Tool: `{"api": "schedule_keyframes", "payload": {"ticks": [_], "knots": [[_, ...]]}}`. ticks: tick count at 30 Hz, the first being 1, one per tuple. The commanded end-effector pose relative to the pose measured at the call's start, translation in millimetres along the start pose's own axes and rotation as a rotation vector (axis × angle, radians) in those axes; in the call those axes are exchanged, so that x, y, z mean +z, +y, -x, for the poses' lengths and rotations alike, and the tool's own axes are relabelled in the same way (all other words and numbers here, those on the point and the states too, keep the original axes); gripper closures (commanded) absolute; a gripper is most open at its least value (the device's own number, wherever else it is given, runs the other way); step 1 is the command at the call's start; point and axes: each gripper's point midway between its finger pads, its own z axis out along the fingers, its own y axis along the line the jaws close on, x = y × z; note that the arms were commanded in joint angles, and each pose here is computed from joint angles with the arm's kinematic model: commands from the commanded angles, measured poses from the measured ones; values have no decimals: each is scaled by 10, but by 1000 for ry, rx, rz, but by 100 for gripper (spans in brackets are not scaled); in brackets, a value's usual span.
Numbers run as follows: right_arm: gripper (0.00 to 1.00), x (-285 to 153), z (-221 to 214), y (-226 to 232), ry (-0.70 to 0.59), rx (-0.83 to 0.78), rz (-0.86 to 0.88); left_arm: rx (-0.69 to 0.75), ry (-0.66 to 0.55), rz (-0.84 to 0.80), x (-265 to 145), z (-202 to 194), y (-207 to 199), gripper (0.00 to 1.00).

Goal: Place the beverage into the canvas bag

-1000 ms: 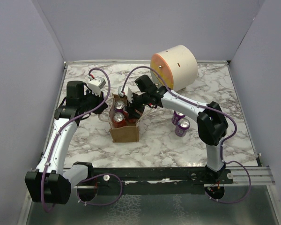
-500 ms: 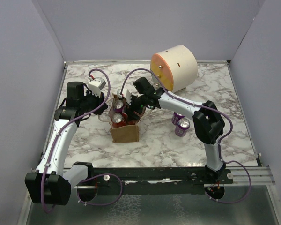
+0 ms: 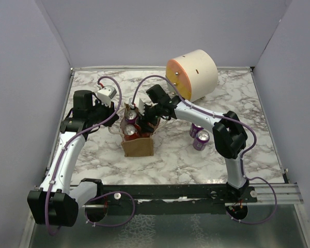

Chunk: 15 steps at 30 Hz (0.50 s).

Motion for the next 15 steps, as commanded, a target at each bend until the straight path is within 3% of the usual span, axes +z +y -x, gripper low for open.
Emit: {"api": "schedule_keyframes", "payload": {"ticks": [1,7,15], "knots": [[24,-57,160,-182,-29,-47,-59,-3,-11,-27,-15,9,-50,100],[18,-88,191,-188,-29,-52,-62,-4,-8,-28,-10,6,-48,100],[18,-210,376,-187,-58,-55,-66,-6,-2,-39,5,-17,-61,100]]}}
